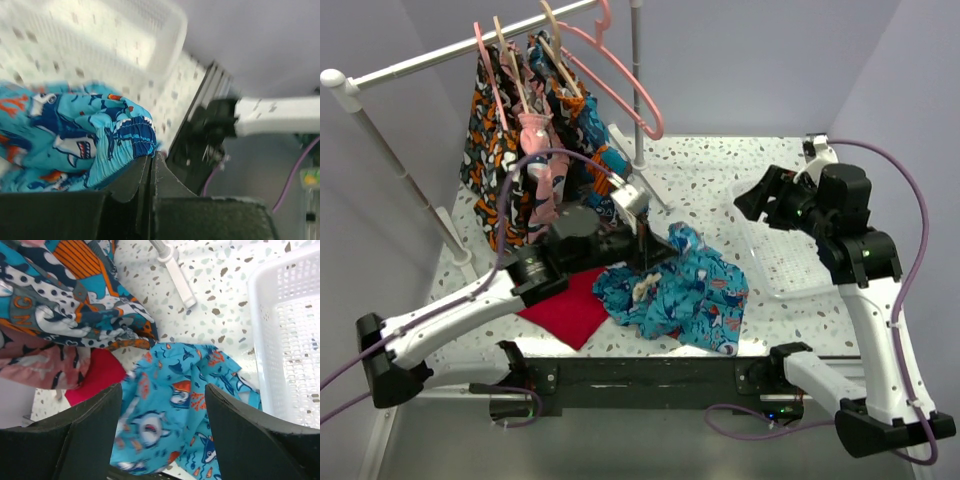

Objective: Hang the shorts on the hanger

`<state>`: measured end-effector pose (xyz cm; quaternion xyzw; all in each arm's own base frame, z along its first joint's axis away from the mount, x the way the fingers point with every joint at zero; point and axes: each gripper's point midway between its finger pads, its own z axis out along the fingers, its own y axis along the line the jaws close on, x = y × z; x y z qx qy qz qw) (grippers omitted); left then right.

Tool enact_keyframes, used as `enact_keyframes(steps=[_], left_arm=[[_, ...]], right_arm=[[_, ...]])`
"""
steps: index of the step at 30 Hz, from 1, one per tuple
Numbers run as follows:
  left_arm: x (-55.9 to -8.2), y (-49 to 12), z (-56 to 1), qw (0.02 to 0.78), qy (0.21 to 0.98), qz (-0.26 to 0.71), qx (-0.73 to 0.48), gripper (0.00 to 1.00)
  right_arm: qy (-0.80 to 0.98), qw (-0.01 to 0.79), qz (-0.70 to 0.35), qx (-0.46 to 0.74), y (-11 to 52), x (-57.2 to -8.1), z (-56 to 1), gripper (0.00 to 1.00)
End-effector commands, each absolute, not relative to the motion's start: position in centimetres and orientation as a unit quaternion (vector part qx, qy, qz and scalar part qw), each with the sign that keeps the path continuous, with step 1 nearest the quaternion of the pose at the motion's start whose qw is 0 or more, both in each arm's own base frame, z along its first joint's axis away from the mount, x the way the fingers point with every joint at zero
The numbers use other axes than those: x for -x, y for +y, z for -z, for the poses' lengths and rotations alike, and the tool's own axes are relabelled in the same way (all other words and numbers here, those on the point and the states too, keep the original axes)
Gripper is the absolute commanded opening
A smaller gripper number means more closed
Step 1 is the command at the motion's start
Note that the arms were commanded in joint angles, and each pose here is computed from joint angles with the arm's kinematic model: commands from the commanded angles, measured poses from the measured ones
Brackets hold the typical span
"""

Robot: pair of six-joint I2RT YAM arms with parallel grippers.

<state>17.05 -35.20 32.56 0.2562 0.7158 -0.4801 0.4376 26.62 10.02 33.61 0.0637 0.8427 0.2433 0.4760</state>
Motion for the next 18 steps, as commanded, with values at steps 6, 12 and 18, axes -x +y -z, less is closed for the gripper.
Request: enact_keyframes(steps=[6,12,18], left_arm=[[-13.9,-37.5,-16.6,0.307,0.832,0.365,-0.285,0.36],[-14.7,-32.9,-17.0,0.34,0.855,0.31,-0.238,0.74],[-17.3,-26.0,-17.2,0.385,0.894,0.188,-0.13,0.66]], right_arm=[[0.866,0.438,-0.239,-0.036,12.0,-25.3,-25.8,0.69],[0.888,0.4,-0.227,0.004,13.7,-23.1,-21.8,0.66],[0.898,0.381,-0.21,0.064,16.0,-20.3,-20.7,0.64]])
